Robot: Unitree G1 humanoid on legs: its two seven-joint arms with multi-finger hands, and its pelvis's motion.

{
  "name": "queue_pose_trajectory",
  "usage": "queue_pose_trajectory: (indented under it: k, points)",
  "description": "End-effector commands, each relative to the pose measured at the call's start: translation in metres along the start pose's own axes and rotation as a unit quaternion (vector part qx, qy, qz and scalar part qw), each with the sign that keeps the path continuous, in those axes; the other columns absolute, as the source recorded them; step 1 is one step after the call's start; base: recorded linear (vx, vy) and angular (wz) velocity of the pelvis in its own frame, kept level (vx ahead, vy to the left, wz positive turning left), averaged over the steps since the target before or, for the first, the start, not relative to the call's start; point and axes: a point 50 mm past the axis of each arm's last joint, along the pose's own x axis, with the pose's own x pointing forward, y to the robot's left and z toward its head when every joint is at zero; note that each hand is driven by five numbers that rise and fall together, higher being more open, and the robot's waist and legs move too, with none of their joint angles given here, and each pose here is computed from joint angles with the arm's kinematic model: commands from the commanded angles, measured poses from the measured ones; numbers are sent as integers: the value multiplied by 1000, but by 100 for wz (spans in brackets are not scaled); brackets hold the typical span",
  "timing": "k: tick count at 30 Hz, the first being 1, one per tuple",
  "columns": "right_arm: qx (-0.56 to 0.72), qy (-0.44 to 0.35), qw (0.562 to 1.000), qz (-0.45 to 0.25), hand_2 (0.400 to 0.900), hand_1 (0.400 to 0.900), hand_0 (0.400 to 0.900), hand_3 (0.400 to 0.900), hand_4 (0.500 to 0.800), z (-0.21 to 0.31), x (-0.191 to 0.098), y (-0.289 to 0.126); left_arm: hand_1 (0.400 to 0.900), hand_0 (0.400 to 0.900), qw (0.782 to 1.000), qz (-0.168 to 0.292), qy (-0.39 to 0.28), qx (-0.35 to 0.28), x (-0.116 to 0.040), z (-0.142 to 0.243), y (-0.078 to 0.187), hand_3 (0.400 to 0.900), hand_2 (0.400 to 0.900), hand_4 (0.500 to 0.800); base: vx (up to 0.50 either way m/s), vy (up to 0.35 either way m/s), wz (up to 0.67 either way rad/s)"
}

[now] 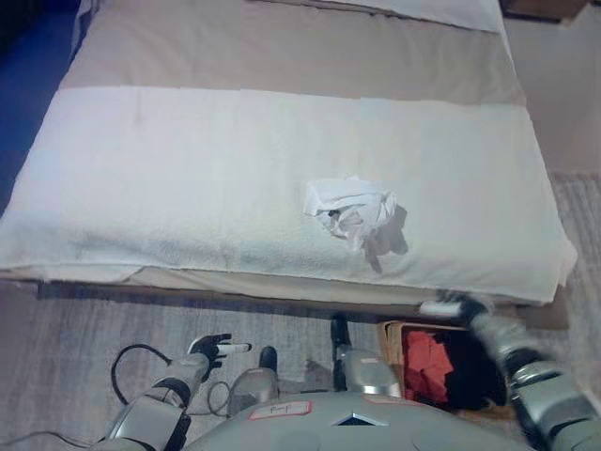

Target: Put the clothes on the bed into the basket.

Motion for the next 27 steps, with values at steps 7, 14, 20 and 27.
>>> queue_pose_trajectory:
  k: [7, 14, 20, 27]
  points:
    - [-120, -205, 958, -161, 900, 900, 900, 900, 800, 177, -35, -90, 900, 900, 1000, 13, 0, 26, 0, 0, 7, 900, 900, 800, 23, -9, -5]
    - [-139, -248, 935, -213, 900, 900, 900, 900, 800, 242, -67, -111, 900, 900, 1000, 3, 3, 21, 0, -8, -1, 900, 900, 800, -31, -10, 12]
    - [-162, -267, 923, -223, 900, 900, 900, 900, 800, 270, -79, -106, 900, 900, 1000, -3, -4, 28, 0, -5, -3, 900, 900, 800, -45, -23, 16]
    - [-166, -271, 919, -233, 900, 900, 900, 900, 800, 279, -85, -105, 900, 900, 999, -3, -24, 42, 0, 5, -4, 900, 900, 800, -55, -24, 22]
